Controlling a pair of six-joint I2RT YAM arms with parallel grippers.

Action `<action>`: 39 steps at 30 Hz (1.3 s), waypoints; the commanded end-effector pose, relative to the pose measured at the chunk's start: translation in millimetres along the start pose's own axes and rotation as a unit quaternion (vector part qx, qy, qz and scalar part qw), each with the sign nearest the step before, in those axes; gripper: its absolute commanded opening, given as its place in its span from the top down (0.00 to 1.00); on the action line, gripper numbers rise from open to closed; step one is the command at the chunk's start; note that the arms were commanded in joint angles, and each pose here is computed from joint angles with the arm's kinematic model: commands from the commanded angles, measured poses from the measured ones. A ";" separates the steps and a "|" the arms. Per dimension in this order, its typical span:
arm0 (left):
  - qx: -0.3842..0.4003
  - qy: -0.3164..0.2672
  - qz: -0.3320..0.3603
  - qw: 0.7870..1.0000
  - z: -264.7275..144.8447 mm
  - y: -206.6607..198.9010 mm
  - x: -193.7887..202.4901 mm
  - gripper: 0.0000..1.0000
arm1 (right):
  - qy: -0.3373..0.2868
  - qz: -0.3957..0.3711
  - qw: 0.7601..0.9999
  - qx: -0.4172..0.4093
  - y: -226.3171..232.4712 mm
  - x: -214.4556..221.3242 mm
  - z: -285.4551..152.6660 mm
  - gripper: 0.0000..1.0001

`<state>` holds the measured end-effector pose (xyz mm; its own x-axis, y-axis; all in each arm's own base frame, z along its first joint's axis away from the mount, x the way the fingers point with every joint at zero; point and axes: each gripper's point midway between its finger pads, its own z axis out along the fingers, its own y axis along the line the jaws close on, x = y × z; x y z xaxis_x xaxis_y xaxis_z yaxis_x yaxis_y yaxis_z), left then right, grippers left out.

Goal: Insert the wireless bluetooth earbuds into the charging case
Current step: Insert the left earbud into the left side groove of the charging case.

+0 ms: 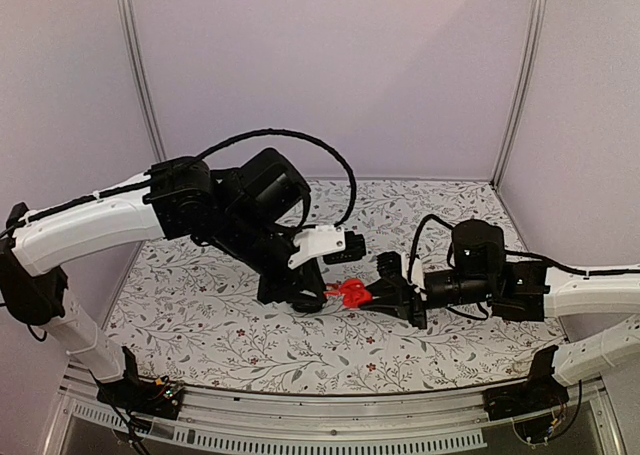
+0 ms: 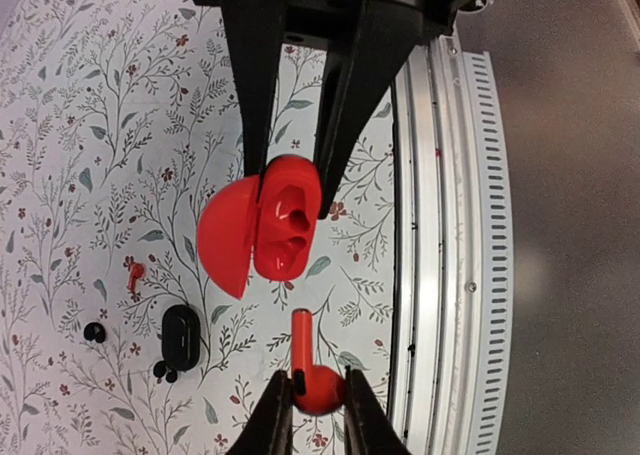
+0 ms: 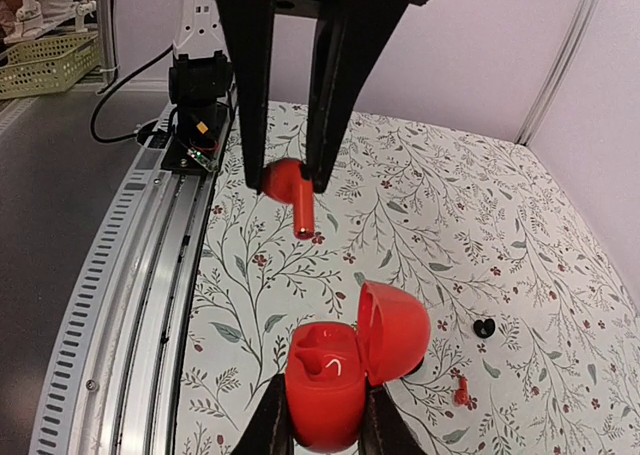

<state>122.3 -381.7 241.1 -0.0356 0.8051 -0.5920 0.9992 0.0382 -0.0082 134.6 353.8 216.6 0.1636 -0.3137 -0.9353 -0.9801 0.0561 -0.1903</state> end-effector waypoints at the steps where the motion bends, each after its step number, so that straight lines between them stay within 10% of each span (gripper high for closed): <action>1: -0.003 0.016 0.013 1.000 3.2 -3.3 3.5 0.83 | -0.029 -0.025 0.999 -0.001 0.8 -3.2 7.7 1.00; 39: -0.034 0.091 -0.012 0.995 51.4 14.4 27.4 0.82 | -0.051 -0.014 0.999 0.014 1.2 25.8 23.7 1.00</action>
<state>143.5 -381.0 175.6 -0.0749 0.9052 -0.4183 0.9928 0.1068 0.0534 139.1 367.5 181.7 0.1990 -0.2295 -0.9527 -0.9744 0.0573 -0.2173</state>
